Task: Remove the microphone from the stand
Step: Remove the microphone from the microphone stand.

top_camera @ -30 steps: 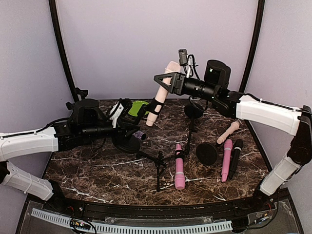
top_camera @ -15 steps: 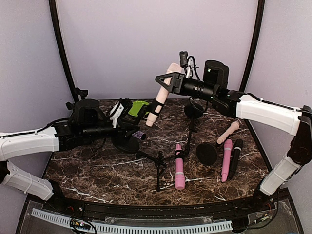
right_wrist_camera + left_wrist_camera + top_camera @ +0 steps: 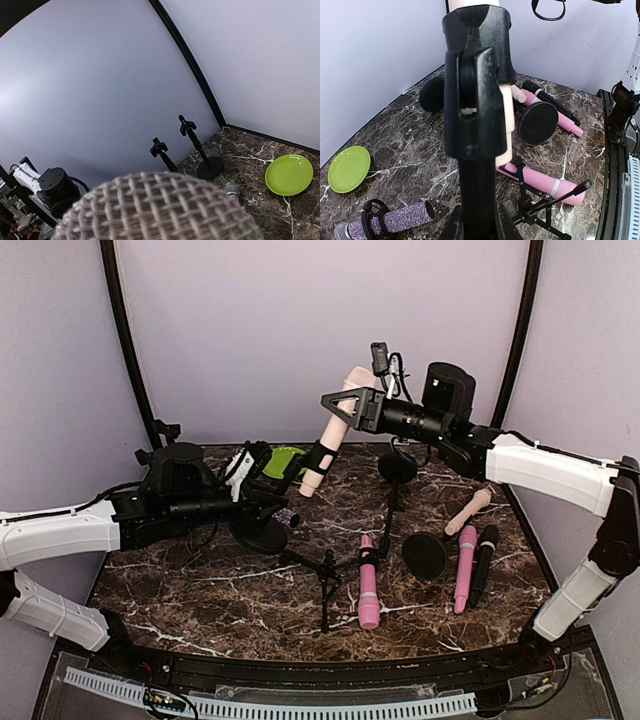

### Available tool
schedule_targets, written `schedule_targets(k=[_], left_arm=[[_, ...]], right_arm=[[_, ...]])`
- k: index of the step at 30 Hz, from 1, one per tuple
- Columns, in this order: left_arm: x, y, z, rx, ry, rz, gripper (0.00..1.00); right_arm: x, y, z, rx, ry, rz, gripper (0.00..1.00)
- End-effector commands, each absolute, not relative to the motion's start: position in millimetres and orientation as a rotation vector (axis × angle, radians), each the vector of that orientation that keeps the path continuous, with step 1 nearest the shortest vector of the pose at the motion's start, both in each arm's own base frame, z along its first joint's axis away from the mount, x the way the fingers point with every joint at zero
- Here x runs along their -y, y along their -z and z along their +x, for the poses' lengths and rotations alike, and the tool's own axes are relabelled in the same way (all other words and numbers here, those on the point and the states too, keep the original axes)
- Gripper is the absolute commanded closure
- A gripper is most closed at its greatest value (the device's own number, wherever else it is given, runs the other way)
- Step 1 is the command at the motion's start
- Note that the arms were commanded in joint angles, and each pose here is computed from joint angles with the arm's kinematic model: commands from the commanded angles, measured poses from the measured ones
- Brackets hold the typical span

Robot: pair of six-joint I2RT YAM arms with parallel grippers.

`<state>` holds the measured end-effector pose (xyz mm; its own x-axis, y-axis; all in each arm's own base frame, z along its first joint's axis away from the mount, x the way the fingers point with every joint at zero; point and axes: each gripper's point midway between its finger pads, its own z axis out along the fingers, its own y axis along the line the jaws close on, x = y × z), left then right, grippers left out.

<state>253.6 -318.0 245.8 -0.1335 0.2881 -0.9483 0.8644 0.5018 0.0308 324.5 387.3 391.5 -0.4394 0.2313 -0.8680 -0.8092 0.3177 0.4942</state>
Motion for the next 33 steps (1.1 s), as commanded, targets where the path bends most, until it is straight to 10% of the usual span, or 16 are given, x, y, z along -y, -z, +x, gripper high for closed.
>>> schedule_targets(k=[1, 33], left_arm=[[317, -266, 251, -1.6, 0.656, 1.021, 1.0], [318, -262, 252, -1.609, 0.653, 1.026, 1.0]], right_arm=[[-365, -460, 295, -1.277, -1.424, -0.665, 1.0], [-317, -448, 356, -1.443, -1.232, -0.209, 1.0]])
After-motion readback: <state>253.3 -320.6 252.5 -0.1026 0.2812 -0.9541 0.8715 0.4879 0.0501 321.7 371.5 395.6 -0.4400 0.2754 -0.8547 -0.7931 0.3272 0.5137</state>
